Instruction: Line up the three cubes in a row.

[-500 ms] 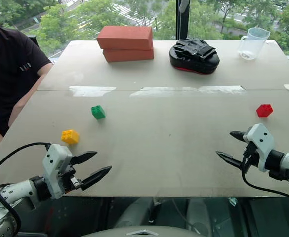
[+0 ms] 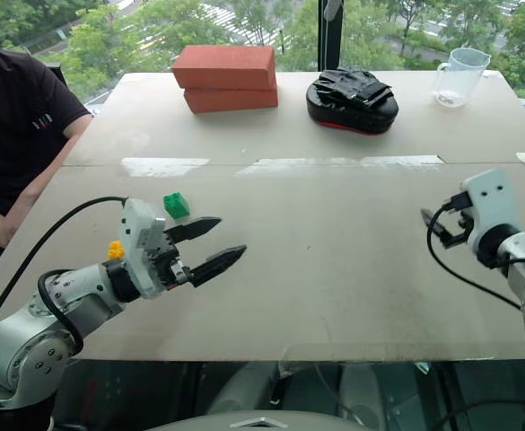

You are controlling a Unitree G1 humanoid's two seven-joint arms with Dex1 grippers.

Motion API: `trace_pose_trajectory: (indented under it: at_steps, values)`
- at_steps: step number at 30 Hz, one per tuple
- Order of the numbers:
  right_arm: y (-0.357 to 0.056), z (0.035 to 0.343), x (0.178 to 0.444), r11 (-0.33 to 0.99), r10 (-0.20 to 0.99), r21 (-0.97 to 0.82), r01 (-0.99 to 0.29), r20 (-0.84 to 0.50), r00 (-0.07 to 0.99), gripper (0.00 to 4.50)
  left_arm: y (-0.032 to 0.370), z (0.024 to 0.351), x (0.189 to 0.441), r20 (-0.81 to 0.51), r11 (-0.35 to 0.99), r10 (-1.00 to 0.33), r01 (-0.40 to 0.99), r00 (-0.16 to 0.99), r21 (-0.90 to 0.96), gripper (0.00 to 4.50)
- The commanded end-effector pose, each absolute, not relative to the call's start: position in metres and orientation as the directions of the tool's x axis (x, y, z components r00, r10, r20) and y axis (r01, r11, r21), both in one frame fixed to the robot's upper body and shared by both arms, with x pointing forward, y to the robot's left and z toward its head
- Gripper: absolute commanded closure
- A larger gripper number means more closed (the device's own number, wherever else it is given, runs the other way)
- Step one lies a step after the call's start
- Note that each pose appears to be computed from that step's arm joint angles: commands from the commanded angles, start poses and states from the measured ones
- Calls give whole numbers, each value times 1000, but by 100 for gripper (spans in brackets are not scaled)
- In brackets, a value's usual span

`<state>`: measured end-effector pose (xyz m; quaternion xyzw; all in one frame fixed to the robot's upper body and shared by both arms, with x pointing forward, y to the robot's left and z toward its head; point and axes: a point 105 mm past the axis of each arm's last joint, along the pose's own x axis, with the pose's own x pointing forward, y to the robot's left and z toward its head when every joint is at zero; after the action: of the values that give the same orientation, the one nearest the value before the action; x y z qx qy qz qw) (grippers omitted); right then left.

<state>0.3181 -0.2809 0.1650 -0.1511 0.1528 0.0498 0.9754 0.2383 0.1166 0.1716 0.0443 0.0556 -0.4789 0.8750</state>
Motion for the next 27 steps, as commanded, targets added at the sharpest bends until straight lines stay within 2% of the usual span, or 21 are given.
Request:
trace_pose_trajectory:
  at_steps: [1, 9, 18, 23, 25, 26, 27]
  values:
    - [-314, 172, 332, 961, -133, -277, 20, -394, 909, 0, 86, 184, 233, -157, 369, -911, 924, 381, 104, 3]
    - [-333, 181, 372, 969, -212, -219, 117, -487, 847, 0, 63, 200, 246, -145, 265, -947, 953, 286, 146, 3]
    - [-340, 166, 380, 977, -212, -149, 153, -588, 780, 0, 57, 203, 238, -131, 216, -963, 967, 234, 136, 3]
    - [-341, 155, 378, 980, -197, -130, 148, -622, 758, 227, 58, 201, 238, -122, 231, -961, 964, 247, 132, 0]
    - [-340, 158, 379, 980, -186, -167, 106, -602, 777, 320, 61, 200, 239, -120, 250, -957, 960, 265, 127, 0]
    - [-336, 163, 381, 981, -160, -185, 62, -578, 800, 319, 64, 199, 239, -121, 257, -955, 958, 272, 126, 0]
    - [-322, 171, 385, 987, -66, -160, -24, -535, 842, 319, 67, 198, 239, -120, 270, -951, 955, 284, 120, 0]
